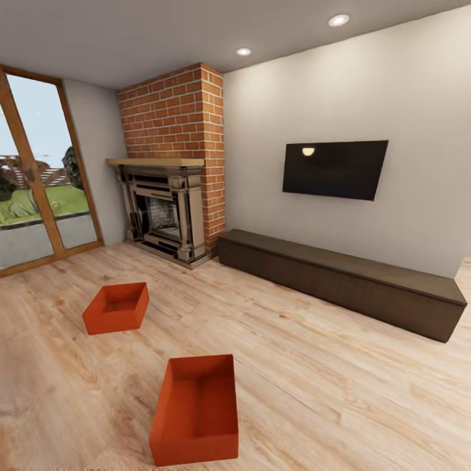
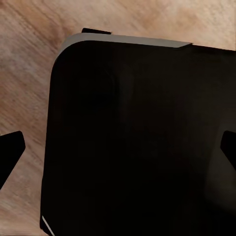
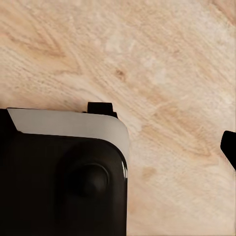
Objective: Move the two storage containers from the living room to the garage. In the garage, place one container on the floor and stack the other container on top of it (either order is fine).
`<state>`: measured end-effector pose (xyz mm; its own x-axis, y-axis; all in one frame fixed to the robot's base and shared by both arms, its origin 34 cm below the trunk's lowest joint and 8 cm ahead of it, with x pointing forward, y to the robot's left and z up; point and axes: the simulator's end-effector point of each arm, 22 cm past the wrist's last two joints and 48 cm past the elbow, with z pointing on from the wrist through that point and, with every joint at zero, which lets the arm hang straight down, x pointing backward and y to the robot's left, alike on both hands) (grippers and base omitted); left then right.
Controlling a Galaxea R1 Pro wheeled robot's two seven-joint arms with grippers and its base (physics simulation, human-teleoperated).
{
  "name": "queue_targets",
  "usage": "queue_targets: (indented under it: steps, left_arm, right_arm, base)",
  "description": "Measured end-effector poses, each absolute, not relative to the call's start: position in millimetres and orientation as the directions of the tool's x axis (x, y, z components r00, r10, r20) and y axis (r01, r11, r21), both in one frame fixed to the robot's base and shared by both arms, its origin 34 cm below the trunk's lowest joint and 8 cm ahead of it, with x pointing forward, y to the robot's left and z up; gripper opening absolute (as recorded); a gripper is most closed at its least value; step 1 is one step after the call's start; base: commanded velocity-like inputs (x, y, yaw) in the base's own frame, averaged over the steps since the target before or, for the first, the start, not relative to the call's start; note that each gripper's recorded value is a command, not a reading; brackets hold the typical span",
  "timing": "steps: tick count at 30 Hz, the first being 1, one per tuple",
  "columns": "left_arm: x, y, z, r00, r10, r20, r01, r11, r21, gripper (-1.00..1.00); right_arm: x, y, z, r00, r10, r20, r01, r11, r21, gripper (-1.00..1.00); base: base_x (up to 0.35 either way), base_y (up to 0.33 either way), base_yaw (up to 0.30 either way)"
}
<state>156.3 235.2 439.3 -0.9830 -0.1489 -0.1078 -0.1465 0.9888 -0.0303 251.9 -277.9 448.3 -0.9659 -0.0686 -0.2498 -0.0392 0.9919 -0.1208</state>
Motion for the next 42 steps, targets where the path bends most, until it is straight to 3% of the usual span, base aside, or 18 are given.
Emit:
queue_targets:
  steps: [28, 42]
  left_arm:
    - [156.2, 234.5, 439.4, -0.983, -0.150, -0.107, -0.148, 0.989, -0.031, 1.00]
    - [156.1, 235.0, 439.4, -0.984, -0.144, -0.108, -0.141, 0.989, -0.031, 1.00]
  right_arm:
    - [251.5, -278.0, 448.3, -0.966, -0.069, -0.249, -0.040, 0.992, -0.121, 1.00]
    - [251.4, -278.0, 448.4, -0.966, -0.069, -0.249, -0.040, 0.992, -0.121, 1.00]
  base:
    - [0.045, 0.064, 0.022]
    - [0.286, 0.000, 0.000]
